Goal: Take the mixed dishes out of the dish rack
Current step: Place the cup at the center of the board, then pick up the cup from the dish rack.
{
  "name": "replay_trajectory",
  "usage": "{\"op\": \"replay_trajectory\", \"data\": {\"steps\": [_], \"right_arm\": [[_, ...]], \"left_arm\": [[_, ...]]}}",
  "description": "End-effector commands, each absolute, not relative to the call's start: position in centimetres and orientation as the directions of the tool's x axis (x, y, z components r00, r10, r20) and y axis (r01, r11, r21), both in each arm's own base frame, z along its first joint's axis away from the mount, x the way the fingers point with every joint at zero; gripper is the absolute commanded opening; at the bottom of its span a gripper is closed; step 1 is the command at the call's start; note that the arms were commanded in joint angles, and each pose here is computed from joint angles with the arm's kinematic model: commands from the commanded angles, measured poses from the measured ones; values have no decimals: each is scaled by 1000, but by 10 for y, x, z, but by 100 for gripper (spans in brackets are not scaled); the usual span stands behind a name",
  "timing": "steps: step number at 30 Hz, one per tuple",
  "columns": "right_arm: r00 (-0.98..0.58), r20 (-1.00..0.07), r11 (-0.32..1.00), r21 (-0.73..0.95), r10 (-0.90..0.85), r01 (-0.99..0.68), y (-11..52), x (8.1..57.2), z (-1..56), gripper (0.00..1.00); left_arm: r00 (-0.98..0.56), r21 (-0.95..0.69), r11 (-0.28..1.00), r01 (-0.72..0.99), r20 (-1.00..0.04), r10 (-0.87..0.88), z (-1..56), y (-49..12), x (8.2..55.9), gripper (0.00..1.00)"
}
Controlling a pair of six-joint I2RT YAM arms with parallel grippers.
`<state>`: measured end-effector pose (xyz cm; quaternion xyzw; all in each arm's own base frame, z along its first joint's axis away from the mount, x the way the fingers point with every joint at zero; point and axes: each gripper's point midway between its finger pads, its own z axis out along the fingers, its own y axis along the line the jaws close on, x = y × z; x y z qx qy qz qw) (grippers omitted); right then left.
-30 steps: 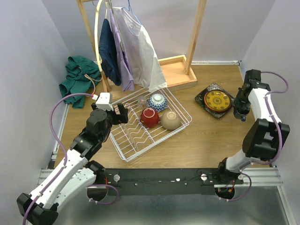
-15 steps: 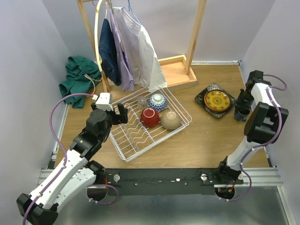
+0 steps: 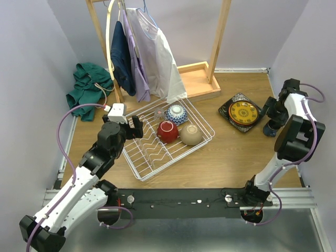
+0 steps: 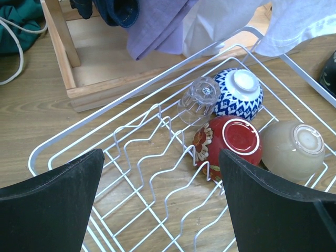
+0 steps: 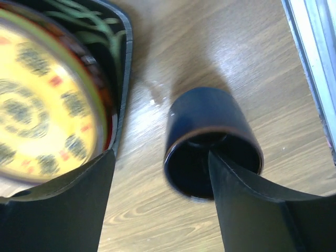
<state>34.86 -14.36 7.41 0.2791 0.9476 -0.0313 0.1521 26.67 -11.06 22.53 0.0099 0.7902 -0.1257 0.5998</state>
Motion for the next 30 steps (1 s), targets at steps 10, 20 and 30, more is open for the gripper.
{"op": "replay_trajectory", "data": {"steps": [10, 20, 30], "right_arm": [[-593, -622, 858, 333, 512, 391, -77, 363, 211, 90], [-578, -692, 884, 452, 433, 121, 1, 335, 231, 100], [-593, -695, 872, 489, 407, 26, 38, 303, 222, 100]], "left_arm": [[-380, -134, 974, 180, -923, -56, 215, -127, 287, 99], [-546, -209, 970, 120, -830, -112, 206, -162, 318, 99], [-638, -222, 975, -4, -751, -173, 176, -193, 359, 99]]}}
